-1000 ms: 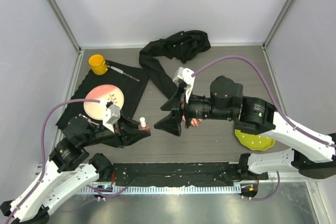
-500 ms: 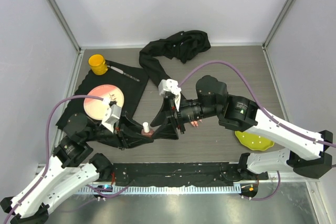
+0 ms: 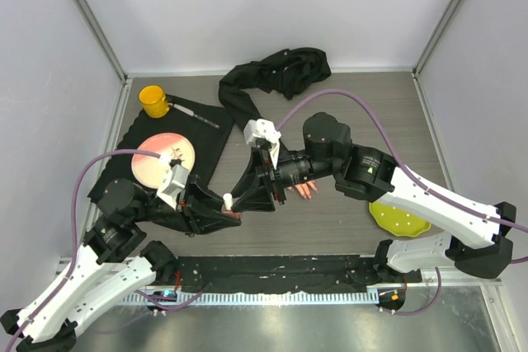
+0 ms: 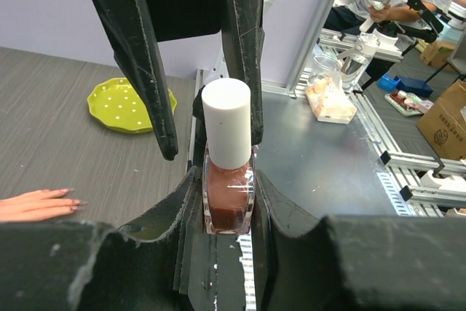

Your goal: Paint the nails

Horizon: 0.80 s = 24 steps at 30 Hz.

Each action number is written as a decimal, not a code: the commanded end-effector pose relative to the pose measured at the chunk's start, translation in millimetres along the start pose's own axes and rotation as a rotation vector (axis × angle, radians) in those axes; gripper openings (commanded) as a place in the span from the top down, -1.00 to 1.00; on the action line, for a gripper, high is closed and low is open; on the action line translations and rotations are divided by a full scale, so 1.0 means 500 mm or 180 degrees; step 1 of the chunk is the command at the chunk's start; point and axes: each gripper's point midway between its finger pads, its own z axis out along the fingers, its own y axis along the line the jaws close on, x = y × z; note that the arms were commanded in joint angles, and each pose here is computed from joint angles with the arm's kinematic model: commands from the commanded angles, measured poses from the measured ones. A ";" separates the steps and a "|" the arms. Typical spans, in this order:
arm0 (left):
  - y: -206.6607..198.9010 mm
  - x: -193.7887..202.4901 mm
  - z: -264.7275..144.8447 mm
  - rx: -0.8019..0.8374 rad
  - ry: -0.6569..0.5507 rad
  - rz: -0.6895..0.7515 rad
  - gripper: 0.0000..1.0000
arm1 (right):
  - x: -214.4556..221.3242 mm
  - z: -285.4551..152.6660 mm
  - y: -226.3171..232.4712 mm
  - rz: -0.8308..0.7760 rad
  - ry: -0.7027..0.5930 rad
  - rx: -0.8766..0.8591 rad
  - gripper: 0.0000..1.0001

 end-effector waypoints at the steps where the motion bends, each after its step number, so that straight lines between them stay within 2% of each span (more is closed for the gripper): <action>1: -0.019 -0.032 0.002 0.0128 -0.0119 0.0145 1.00 | -0.045 -0.002 0.020 -0.0150 -0.0209 -0.0182 0.15; 10: -0.022 -0.030 0.003 0.0167 -0.0096 0.0134 1.00 | -0.054 0.005 0.023 -0.0126 -0.0247 -0.0360 0.10; 18: -0.027 -0.037 0.001 0.0176 -0.0120 0.0158 1.00 | -0.057 0.013 0.024 -0.0107 -0.0257 -0.0434 0.13; 20: -0.026 -0.037 0.001 0.0175 -0.0117 0.0160 1.00 | -0.056 0.016 0.026 -0.0096 -0.0251 -0.0483 0.26; 23: -0.015 -0.047 -0.001 0.0024 -0.0174 0.0172 1.00 | -0.051 0.019 0.027 -0.0074 -0.0221 -0.0518 0.83; 24: 0.006 -0.060 -0.003 -0.0198 -0.0273 0.0206 1.00 | -0.042 0.021 0.021 -0.0054 -0.0194 -0.0483 0.98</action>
